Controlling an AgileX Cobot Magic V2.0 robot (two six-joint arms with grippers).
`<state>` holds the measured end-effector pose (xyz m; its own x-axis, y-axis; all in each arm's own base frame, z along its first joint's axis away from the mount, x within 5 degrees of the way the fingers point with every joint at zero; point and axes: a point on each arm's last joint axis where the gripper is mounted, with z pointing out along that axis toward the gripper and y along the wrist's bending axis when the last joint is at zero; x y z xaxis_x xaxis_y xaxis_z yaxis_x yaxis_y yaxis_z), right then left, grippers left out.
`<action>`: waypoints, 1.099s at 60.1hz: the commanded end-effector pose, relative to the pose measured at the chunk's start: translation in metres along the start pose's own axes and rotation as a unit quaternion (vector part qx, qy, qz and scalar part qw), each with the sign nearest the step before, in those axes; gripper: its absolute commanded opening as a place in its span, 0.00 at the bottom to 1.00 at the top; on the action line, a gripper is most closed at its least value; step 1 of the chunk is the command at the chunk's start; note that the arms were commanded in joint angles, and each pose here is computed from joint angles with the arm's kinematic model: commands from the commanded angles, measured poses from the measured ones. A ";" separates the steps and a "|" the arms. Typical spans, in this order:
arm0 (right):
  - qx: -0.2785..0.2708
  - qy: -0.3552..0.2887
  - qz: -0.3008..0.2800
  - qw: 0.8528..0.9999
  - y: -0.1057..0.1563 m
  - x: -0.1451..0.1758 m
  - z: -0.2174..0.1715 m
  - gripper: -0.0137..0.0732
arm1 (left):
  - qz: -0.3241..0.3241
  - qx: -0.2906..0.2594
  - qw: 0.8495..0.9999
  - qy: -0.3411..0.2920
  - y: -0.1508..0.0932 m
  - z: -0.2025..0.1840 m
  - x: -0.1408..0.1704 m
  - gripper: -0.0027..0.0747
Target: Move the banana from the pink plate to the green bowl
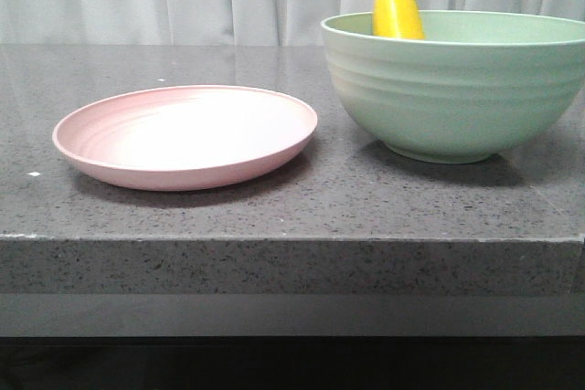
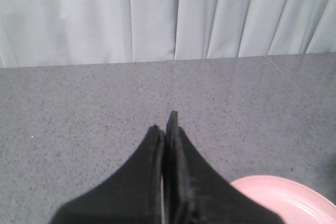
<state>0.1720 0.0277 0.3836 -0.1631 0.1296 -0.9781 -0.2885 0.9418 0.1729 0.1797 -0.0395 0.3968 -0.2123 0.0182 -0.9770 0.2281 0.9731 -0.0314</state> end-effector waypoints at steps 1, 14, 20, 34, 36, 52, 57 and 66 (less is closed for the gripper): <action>-0.003 -0.045 -0.001 0.999 0.009 -0.002 -0.022 0.09 | -0.016 -0.002 0.998 -0.061 0.000 -0.025 0.006 0.01; -0.034 -0.073 -0.030 0.996 0.023 0.036 -0.068 0.09 | -0.023 0.000 0.998 -0.063 0.000 -0.067 0.075 0.01; -0.035 -0.084 -0.034 0.995 0.024 0.055 -0.082 0.09 | -0.035 0.005 0.996 -0.076 -0.001 -0.082 0.101 0.01; -0.042 -0.112 -0.033 0.992 0.025 0.087 -0.105 0.09 | -0.046 0.013 0.992 -0.119 -0.002 -0.105 0.122 0.01; -0.042 -0.114 -0.033 0.992 0.025 0.088 -0.105 0.09 | -0.045 0.013 0.991 -0.122 -0.002 -0.105 0.122 0.01; -0.058 -0.105 -0.032 0.992 0.028 0.090 -0.106 0.09 | -0.045 0.013 0.991 -0.122 -0.002 -0.105 0.122 0.01; -0.061 -0.103 -0.032 0.992 0.028 0.090 -0.106 0.09 | -0.045 0.013 0.991 -0.122 -0.002 -0.105 0.122 0.01; -0.061 -0.103 -0.032 0.992 0.028 0.090 -0.106 0.09 | -0.045 0.013 0.991 -0.122 -0.002 -0.105 0.122 0.01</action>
<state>0.0493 0.0350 0.3029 0.0198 0.1160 -0.9931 -0.4184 0.9030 0.0971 0.0530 -0.0166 0.2843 -0.0885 -0.0895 -0.9920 0.2506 0.9619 -0.1092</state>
